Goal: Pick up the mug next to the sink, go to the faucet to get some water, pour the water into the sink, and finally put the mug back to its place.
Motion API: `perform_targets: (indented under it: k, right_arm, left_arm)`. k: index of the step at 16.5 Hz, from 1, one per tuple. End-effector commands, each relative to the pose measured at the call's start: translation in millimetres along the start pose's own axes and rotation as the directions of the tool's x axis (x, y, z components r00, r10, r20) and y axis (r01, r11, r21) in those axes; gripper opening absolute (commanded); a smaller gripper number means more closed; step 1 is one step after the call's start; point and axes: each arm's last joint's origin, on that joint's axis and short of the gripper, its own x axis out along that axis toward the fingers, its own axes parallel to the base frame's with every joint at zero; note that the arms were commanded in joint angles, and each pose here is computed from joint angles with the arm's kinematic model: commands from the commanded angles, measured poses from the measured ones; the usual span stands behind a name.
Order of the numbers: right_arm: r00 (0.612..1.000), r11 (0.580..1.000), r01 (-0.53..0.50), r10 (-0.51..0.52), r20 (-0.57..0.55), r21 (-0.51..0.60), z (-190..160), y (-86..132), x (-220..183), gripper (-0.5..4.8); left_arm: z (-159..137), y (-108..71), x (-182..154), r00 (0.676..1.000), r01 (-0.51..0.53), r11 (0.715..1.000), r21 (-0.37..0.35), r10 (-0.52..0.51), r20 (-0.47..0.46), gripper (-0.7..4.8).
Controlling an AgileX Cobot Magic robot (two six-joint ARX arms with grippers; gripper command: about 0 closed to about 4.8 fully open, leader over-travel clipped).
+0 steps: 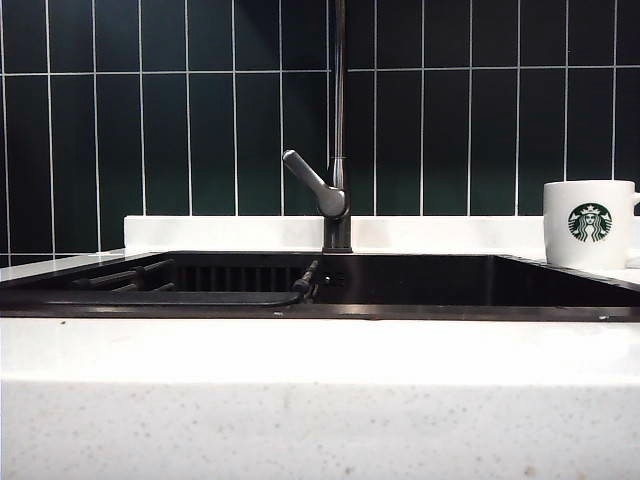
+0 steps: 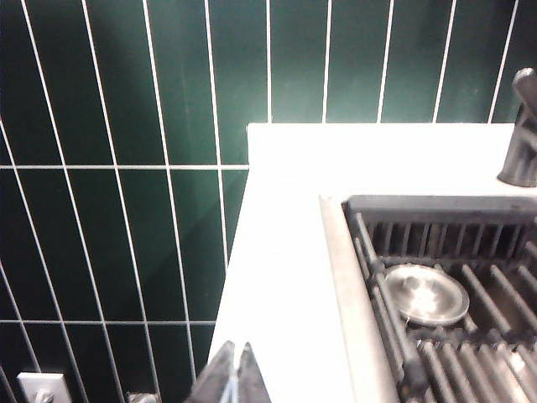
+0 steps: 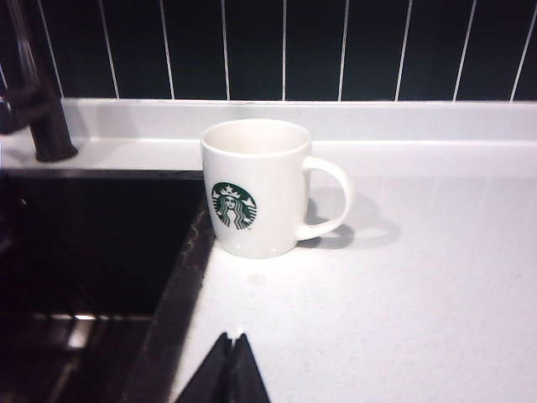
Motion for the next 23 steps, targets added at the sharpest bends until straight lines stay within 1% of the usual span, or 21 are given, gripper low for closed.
perform_targets:
  k: [1,2,4,5,7,9,10,11,13,14,16,17,18,19,20,21,22,23]
  right_arm:
    - [0.996,0.995,0.057,-0.063,0.067,0.087,29.3,-1.2,-6.6,-0.03]
    - [0.993,0.992,0.085,-0.092,0.077,0.089,50.2,-1.8,-12.9,-0.02]
    - [0.994,0.992,0.091,-0.096,0.060,0.085,77.2,-1.4,-19.7,-0.02]
    - [0.994,0.991,0.104,-0.107,0.037,0.081,85.5,-1.5,-21.0,-0.02]
    - [0.986,0.984,0.164,-0.163,-0.022,0.066,105.3,-2.5,-19.2,-0.02]
    - [0.984,0.984,0.169,-0.165,-0.071,0.052,119.6,-2.0,-11.6,-0.02]
    - [0.981,0.986,0.167,-0.163,-0.102,0.028,126.4,-1.6,-3.2,-0.02]
    - [0.980,0.986,0.167,-0.163,-0.115,0.026,130.0,-1.3,4.0,-0.02]
    - [0.981,0.985,0.168,-0.164,-0.104,0.029,131.2,-1.2,7.0,-0.02]
    - [0.983,0.986,0.164,-0.161,-0.082,0.033,133.3,-1.0,7.1,-0.02]
    - [0.984,0.986,0.164,-0.161,-0.081,0.033,133.4,-1.1,7.3,-0.01]
    - [0.984,0.986,0.165,-0.162,-0.081,0.033,133.4,-1.1,7.5,0.00]
    - [0.983,0.986,0.165,-0.162,-0.085,0.032,133.0,-1.1,8.3,0.03]
    - [0.983,0.986,0.165,-0.162,-0.087,0.032,132.9,-1.0,8.4,0.24]
    - [0.982,0.986,0.166,-0.163,-0.094,0.030,132.0,-1.0,9.8,0.68]
    - [0.982,0.986,0.166,-0.162,-0.098,0.028,131.5,-1.0,9.9,0.69]
    - [0.978,0.986,0.165,-0.165,-0.126,-0.009,128.9,-1.0,14.6,0.84]
    - [0.976,0.986,0.160,-0.165,-0.142,-0.046,127.4,-1.0,17.5,1.17]
  left_arm:
    - [31.8,-1.0,-5.2,0.993,0.057,0.998,-0.010,-0.056,0.102,-0.06]
    - [48.5,-1.8,-9.3,0.987,0.093,0.995,0.026,-0.095,0.128,-0.06]
    - [60.9,-2.8,-13.8,0.983,0.134,0.990,0.034,-0.137,0.120,-0.06]
    - [63.2,-3.5,-14.8,0.979,0.159,0.987,0.037,-0.162,0.123,-0.06]
    - [66.0,-4.6,-15.8,0.970,0.200,0.979,0.044,-0.204,0.134,-0.06]
    - [66.1,-4.9,-15.8,0.968,0.209,0.977,0.046,-0.213,0.134,-0.06]
    - [68.8,-5.7,-15.8,0.961,0.237,0.970,0.050,-0.242,0.137,-0.06]
    - [77.5,-6.3,-14.5,0.953,0.264,0.963,0.055,-0.270,0.137,-0.06]
    - [89.8,-6.7,-9.3,0.947,0.284,0.957,0.057,-0.290,0.138,-0.06]
    - [96.2,-7.4,-3.2,0.937,0.313,0.948,0.063,-0.319,0.141,-0.06]
    - [102.3,-8.3,5.2,0.924,0.354,0.935,0.030,-0.354,0.145,-0.06]
    - [106.3,-8.2,11.1,0.922,0.358,0.934,0.000,-0.354,0.155,0.01]
    - [106.0,-8.2,14.8,0.924,0.360,0.933,-0.020,-0.354,0.147,0.31]
    - [105.3,-8.3,18.2,0.926,0.361,0.932,-0.034,-0.354,0.131,0.51]
    - [102.7,-8.3,24.9,0.930,0.361,0.932,-0.045,-0.355,0.098,0.62]
    - [100.1,-8.7,29.2,0.927,0.372,0.927,-0.053,-0.368,0.076,0.62]
    - [94.0,-9.7,37.8,0.917,0.399,0.914,-0.070,-0.398,0.028,0.62]
    - [91.3,-9.9,41.2,0.916,0.400,0.913,-0.079,-0.401,0.008,0.62]
